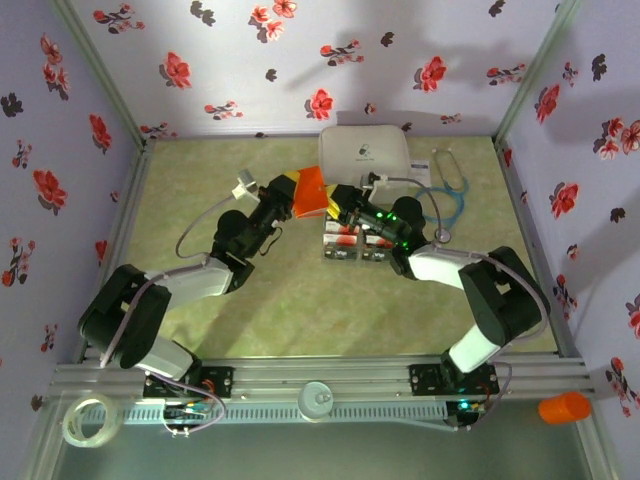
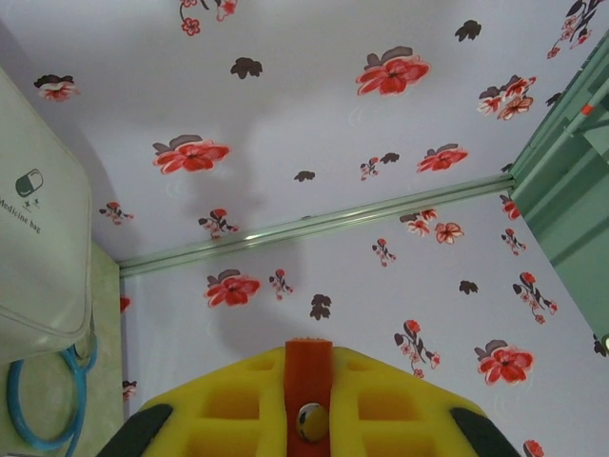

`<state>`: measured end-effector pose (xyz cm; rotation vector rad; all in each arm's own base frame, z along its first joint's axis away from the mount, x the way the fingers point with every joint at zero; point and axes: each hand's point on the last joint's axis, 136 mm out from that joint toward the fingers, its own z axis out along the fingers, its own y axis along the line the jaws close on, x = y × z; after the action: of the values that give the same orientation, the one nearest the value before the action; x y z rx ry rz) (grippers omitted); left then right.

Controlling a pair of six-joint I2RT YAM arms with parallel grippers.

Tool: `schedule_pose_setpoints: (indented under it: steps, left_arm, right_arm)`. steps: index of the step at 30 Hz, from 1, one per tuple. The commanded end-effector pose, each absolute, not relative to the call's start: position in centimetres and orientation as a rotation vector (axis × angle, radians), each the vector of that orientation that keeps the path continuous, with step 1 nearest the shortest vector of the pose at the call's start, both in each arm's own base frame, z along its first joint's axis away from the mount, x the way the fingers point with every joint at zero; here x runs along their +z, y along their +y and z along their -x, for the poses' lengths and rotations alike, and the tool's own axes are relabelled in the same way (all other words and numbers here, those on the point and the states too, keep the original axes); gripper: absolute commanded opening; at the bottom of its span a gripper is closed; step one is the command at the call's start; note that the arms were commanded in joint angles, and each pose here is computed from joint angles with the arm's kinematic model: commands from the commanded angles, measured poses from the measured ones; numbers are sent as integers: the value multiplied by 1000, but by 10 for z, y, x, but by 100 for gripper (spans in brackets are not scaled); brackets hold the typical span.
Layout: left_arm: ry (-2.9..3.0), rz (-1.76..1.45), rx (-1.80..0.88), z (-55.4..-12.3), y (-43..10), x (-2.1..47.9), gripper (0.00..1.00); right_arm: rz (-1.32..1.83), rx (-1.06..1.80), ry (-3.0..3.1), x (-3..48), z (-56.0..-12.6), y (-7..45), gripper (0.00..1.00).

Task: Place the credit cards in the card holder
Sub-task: Open the button on the card holder.

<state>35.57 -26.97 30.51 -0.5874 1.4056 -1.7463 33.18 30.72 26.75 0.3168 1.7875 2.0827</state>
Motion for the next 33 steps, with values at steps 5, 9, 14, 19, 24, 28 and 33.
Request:
schedule_pose_setpoints:
  steps: [5, 9, 14, 19, 24, 28, 33]
  left_arm:
    - [1355, 539, -1803, -351, -278, 324, 0]
    - [1369, 540, -1795, -351, -279, 319, 0]
    - [1402, 542, -1758, -350, -276, 305, 23]
    - [1445, 557, -1706, -350, -266, 284, 58]
    - [1477, 557, -1659, -347, -254, 271, 93]
    - [1504, 553, -1627, -345, -247, 264, 100]
    - [1544, 559, -1595, -345, -241, 253, 100]
  right_arm:
    - [-208, 2227, 1640, 306, -324, 310, 2]
    - [-205, 2213, 1654, 304, -322, 309, 0]
    - [-225, 2148, 1703, 292, -322, 306, 0]
    - [-250, 2098, 1750, 278, -321, 304, 0]
    - [-273, 2078, 1777, 266, -321, 303, 0]
    - [-286, 2072, 1792, 258, -320, 302, 0]
    - [-298, 2067, 1796, 252, -318, 300, 0]
